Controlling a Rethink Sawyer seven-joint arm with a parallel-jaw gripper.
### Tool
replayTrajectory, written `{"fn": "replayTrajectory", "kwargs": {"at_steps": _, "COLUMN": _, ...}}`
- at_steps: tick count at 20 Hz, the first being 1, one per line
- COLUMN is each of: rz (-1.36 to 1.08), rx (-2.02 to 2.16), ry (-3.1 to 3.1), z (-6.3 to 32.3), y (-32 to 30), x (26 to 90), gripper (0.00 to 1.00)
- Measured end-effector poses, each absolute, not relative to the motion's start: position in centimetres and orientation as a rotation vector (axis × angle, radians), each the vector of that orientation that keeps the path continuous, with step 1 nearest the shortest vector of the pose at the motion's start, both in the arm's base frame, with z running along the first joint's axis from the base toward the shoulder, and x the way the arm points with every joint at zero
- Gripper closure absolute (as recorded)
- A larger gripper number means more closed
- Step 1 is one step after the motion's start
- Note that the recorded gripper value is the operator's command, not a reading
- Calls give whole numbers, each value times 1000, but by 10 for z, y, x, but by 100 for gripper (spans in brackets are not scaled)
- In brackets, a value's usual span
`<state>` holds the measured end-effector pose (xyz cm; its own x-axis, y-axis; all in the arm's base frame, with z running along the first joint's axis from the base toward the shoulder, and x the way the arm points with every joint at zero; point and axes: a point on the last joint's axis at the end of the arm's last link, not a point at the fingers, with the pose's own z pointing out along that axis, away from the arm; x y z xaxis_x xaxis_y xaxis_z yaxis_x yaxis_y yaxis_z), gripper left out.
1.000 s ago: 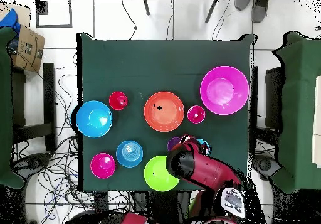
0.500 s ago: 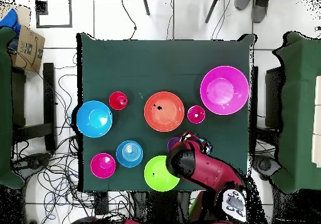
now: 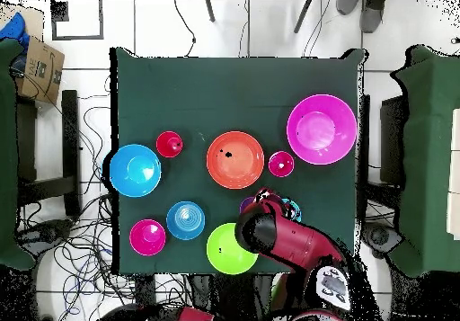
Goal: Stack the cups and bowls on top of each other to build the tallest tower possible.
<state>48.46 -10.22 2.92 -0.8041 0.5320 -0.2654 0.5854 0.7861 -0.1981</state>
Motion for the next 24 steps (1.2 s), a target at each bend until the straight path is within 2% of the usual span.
{"fn": "replayTrajectory", "kwargs": {"at_steps": 24, "rz": -406, "rx": 881, "ry": 2822, "z": -16, "y": -94, "x": 462, "gripper": 0}}
